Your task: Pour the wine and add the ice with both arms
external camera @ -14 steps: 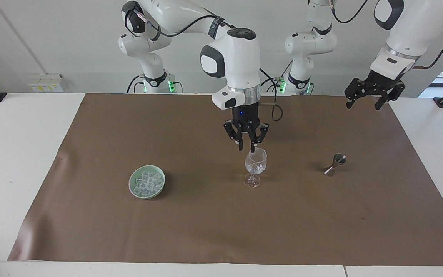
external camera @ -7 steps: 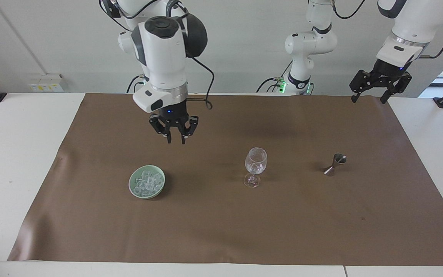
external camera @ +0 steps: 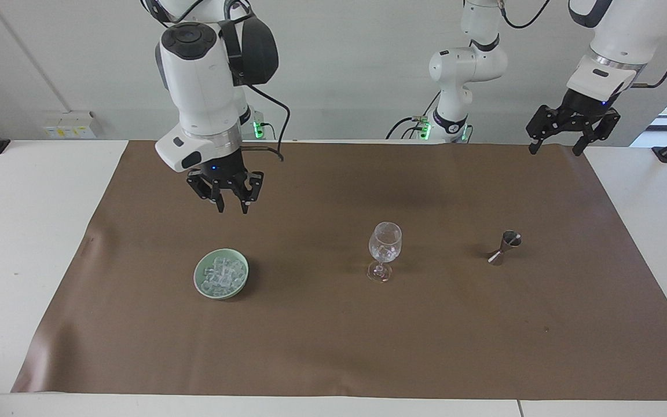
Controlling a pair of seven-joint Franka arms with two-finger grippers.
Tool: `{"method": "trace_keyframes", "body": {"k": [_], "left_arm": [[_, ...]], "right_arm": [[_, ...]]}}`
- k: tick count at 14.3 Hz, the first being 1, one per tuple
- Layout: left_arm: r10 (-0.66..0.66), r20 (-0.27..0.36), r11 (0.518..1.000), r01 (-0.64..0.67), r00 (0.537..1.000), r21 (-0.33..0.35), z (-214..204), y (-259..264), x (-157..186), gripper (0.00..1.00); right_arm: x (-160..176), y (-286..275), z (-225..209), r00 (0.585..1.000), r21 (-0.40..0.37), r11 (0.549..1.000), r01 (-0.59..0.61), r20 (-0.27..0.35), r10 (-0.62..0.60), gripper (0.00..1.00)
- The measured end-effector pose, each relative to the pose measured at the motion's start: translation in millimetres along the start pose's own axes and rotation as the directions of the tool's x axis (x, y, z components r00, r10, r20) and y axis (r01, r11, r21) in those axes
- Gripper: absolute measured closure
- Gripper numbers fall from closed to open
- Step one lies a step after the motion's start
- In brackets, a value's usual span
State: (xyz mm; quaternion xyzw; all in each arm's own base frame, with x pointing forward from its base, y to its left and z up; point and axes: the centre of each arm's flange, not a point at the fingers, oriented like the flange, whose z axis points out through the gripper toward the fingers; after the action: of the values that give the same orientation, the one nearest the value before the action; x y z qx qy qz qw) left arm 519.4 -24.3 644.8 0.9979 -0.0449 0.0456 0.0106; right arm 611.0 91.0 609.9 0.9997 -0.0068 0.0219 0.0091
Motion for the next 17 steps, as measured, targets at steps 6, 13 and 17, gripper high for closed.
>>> {"method": "trace_keyframes", "body": {"k": [6, 13, 17], "left_arm": [[0.000, 0.000, 1.000, 0.000, 1.000, 0.000, 0, 0, 0, 0.00], [0.000, 0.000, 1.000, 0.000, 1.000, 0.000, 0, 0, 0, 0.00], [0.000, 0.000, 1.000, 0.000, 1.000, 0.000, 0, 0, 0, 0.00]], "right_arm": [[-11, 71, -15, 0.998, -0.012, 0.999, 0.043, 0.041, -0.042, 0.00], [-72, 167, -47, 0.979, -0.012, 0.997, 0.081, 0.188, -0.078, 0.00], [-75, 169, -41, 0.976, -0.005, 0.996, 0.088, 0.202, -0.085, 0.00]]}}
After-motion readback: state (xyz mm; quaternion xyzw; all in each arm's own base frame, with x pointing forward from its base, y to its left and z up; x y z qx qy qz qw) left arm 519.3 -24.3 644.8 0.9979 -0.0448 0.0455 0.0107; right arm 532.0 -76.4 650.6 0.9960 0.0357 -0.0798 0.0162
